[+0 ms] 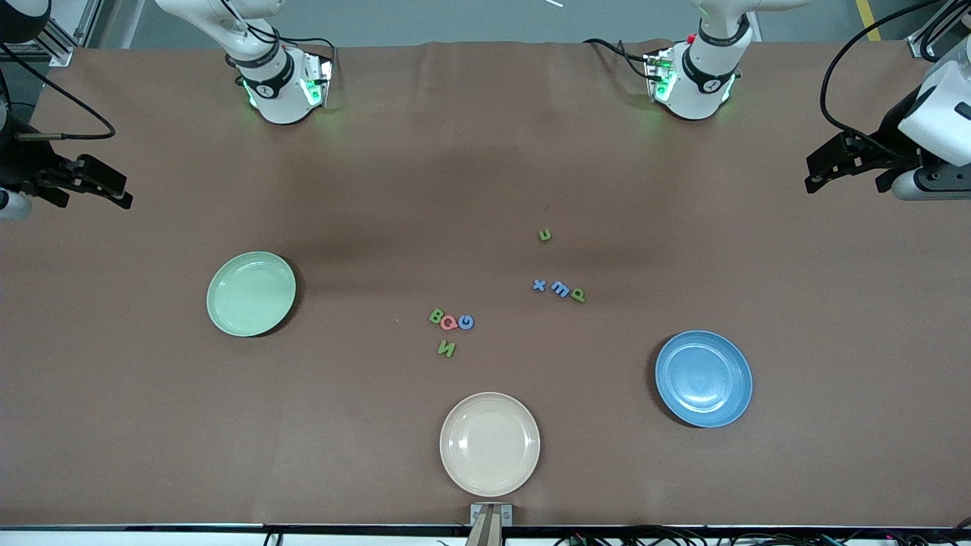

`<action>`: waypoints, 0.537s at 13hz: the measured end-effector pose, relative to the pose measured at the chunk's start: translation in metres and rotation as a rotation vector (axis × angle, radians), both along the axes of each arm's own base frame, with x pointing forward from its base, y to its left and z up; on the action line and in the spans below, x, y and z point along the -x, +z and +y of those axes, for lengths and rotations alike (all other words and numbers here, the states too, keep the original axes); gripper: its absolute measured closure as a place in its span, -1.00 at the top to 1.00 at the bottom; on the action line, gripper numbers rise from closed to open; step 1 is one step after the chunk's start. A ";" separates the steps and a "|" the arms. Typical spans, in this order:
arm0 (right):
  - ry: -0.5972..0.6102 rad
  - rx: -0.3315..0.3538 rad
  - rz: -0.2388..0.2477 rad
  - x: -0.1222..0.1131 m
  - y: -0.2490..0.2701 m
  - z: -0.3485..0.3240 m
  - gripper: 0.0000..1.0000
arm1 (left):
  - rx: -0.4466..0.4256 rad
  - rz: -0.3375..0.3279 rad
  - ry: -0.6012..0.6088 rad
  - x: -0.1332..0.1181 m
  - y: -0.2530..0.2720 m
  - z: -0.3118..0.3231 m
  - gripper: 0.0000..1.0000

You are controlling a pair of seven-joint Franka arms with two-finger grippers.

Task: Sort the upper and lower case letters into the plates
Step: 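Move the right gripper and the left gripper toward the letter pile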

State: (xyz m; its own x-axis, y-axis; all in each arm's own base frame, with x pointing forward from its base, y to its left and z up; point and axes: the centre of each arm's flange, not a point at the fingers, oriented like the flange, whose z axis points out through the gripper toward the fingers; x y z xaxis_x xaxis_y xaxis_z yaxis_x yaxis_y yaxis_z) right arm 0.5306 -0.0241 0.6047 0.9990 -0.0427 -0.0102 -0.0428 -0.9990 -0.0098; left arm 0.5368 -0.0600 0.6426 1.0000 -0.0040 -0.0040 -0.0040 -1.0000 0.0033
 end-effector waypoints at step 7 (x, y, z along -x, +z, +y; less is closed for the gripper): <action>-0.001 -0.010 0.000 0.000 0.000 0.001 1.00 | 0.002 0.014 -0.009 -0.014 -0.013 -0.005 1.00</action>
